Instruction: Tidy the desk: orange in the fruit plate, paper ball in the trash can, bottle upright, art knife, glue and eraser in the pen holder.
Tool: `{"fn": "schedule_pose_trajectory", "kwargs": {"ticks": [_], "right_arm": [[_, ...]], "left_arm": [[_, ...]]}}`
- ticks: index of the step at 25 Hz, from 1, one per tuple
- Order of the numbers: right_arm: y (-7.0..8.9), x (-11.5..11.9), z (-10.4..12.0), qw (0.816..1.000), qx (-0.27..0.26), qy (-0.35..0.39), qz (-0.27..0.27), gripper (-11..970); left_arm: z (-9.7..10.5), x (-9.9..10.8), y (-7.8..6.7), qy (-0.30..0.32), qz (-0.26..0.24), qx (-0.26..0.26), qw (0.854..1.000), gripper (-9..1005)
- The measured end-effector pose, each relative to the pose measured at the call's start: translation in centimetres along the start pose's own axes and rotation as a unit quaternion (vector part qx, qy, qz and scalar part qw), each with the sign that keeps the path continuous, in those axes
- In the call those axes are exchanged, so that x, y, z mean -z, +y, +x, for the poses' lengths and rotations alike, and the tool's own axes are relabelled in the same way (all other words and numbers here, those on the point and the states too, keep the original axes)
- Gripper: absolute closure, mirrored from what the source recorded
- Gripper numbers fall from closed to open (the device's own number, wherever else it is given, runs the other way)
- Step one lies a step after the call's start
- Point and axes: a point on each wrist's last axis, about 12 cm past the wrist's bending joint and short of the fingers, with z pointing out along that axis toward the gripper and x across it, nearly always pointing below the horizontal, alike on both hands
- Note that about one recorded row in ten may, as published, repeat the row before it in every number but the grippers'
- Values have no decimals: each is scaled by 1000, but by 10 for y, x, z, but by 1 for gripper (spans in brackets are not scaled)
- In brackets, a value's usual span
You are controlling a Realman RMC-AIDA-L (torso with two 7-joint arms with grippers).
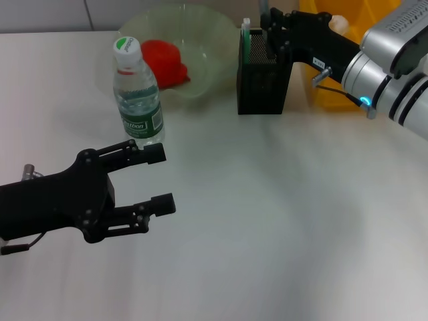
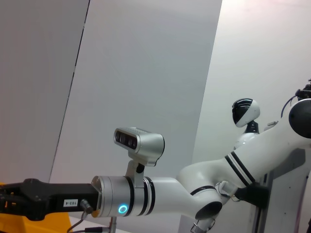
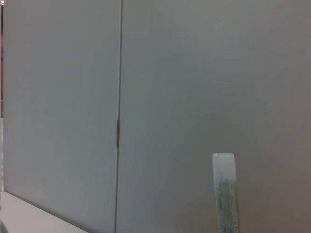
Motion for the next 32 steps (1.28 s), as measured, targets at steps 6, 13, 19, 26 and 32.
{"fn": "schedule_pose_trajectory", "kwargs": {"ticks": [6,13,19,26,32], "right_arm": [[-1,0,0,1000,-19,1,-2,820],[-1,0,-1,1000,-18,0,-3,706],[-2,11,-10,996,-69,-44,-31,544],[-10,76,-33,965,-162,-117,-171,193],[-3,126,-36,925,-150,-27,-349,145]], "left_arm": [[-1,3,0,-2,-5,-3,1000,211],[-2,4,0,-5,-9,-5,1000,211],[-2,4,1,-6,-10,-4,1000,211],[1,-8,6,3,-12,0,1000,211],[3,-19,12,12,-7,10,1000,211]]}}
